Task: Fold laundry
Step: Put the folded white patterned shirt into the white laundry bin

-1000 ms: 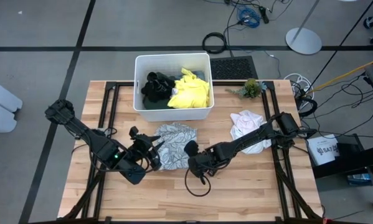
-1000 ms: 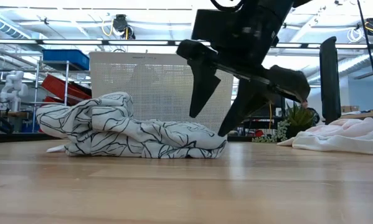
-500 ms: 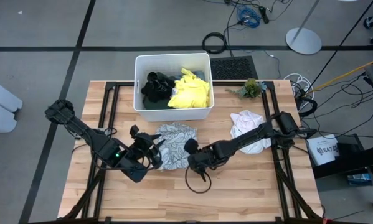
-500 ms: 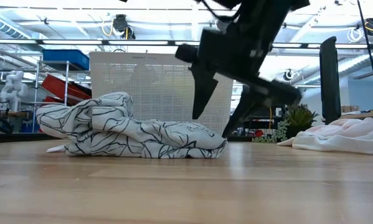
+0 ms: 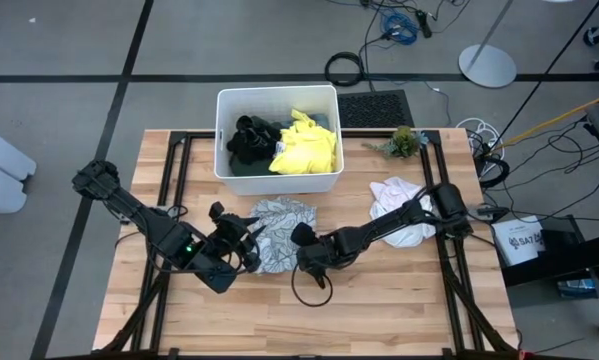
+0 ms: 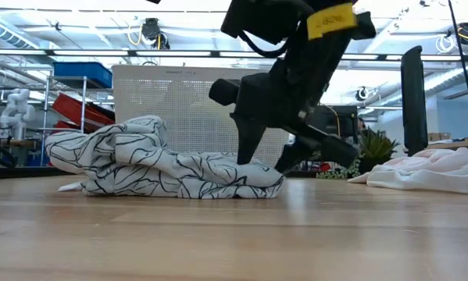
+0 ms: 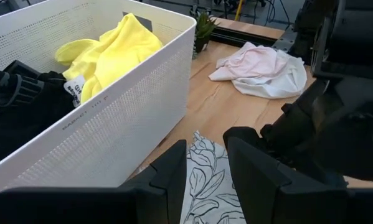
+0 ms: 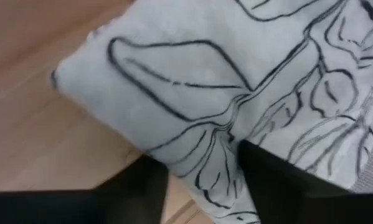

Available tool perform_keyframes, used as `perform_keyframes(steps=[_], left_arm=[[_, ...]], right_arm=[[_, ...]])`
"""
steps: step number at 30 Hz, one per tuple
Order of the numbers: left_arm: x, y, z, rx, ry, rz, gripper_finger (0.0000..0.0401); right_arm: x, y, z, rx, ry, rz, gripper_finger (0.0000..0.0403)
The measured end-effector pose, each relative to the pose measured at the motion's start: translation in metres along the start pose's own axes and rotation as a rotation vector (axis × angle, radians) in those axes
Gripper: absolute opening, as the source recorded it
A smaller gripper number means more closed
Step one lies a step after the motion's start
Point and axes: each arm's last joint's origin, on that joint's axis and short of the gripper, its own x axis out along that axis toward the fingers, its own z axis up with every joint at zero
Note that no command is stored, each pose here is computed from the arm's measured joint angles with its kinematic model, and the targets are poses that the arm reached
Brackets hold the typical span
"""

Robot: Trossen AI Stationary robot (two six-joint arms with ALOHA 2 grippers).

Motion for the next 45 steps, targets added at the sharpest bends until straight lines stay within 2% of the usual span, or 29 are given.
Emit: perform_keyframes(steps=[3, 5, 7, 10, 14, 20, 25, 30, 35, 40, 45], left_arm=[[0.0, 0.0, 0.0, 0.001, 0.0, 0.0, 0.0127], [0.0, 0.0, 0.0, 0.001, 0.0, 0.0, 0.0127], [0.0, 0.0, 0.0, 0.002, 0.0, 0.0, 0.0127], [0.0, 0.0, 0.0, 0.002, 0.0, 0.0, 0.0127], [-0.001, 0.0, 0.0, 0.004, 0.002, -0.004, 0.0127], [-0.001, 0.0, -0.001, 0.005, 0.003, -0.004, 0.0127], [-0.001, -0.001, -0.001, 0.007, 0.021, -0.018, 0.0127], [-0.003, -0.002, -0.004, 0.02, 0.068, -0.058, 0.0127], [-0.008, -0.004, -0.007, 0.035, 0.083, -0.088, 0.0127], [-0.012, -0.006, -0.008, 0.042, 0.082, -0.102, 0.0127], [-0.012, -0.006, -0.009, 0.043, 0.082, -0.104, 0.0127]], right_arm=[[0.001, 0.002, 0.003, 0.021, 0.023, -0.037, 0.0121], [0.001, 0.002, 0.002, 0.044, 0.043, -0.055, 0.0053], [0.0, 0.003, 0.003, 0.062, 0.062, -0.074, 0.0016], [-0.005, 0.005, 0.008, 0.09, 0.104, -0.124, 0.0013], [-0.027, 0.001, 0.02, 0.104, 0.146, -0.16, 0.0004], [-0.078, -0.016, 0.039, 0.15, 0.138, -0.203, 0.0003], [-0.125, -0.037, 0.041, 0.202, 0.139, -0.264, 0.0002], [-0.171, -0.059, 0.031, 0.264, 0.124, -0.296, 0.0001], [-0.225, -0.081, 0.01, 0.306, 0.129, -0.418, 0.0001], [-0.276, -0.105, -0.016, 0.358, 0.064, -0.525, 0.0], [-0.31, -0.133, -0.042, 0.39, -0.001, -0.645, 0.0]])
